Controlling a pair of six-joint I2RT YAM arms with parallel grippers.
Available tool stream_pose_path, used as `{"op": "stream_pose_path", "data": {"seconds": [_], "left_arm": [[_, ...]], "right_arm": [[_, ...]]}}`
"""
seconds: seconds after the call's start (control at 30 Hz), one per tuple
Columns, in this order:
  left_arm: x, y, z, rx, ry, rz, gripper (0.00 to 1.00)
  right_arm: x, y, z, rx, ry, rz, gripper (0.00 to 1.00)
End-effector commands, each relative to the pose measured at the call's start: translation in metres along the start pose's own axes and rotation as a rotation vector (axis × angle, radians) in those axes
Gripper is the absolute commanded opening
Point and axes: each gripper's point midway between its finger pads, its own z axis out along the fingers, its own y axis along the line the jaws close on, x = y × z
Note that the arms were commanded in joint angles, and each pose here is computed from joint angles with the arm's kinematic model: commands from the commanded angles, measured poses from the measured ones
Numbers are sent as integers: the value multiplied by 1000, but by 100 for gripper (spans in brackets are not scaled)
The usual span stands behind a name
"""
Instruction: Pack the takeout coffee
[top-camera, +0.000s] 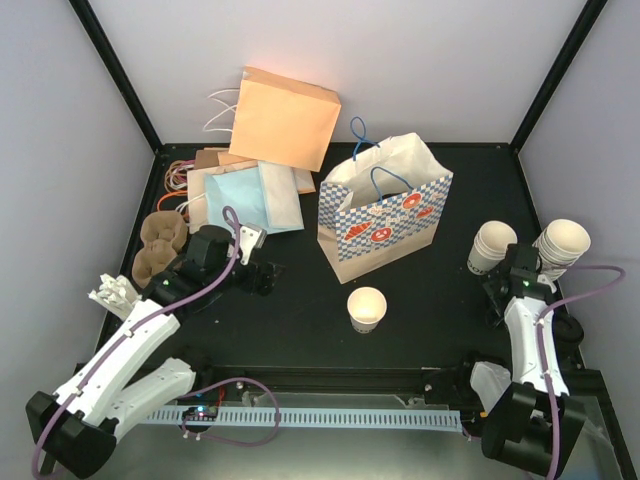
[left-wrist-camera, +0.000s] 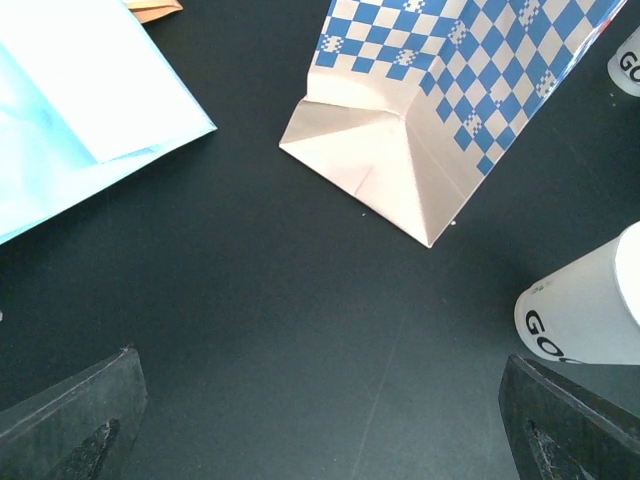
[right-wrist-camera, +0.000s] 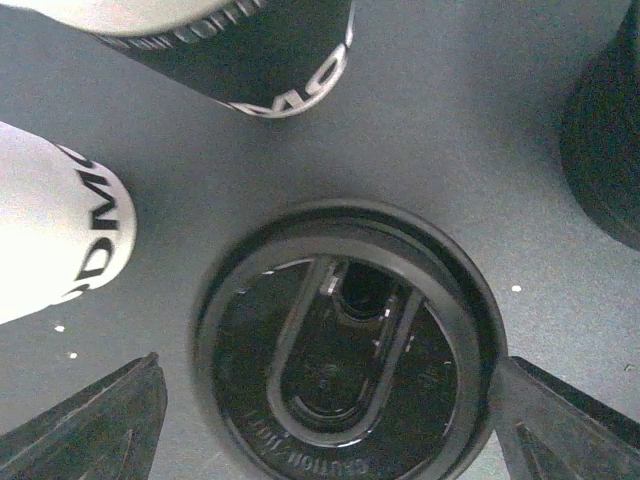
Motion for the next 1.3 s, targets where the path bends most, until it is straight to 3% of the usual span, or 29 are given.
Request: {"op": "stream_pose_path", "data": {"seconds": [0.0,0.63,1.27], "left_arm": [[-4,-5,-1,20,-7,21,99],[-1,-5,5,22,41,13,99],[-1,-6,4,25,45,11,99]], "right_arm": [[7,-1,11,-13,42,-4,91],[0,-3,-1,-19,32,3,69],[-10,7,-30,-73,25,4,70]]}}
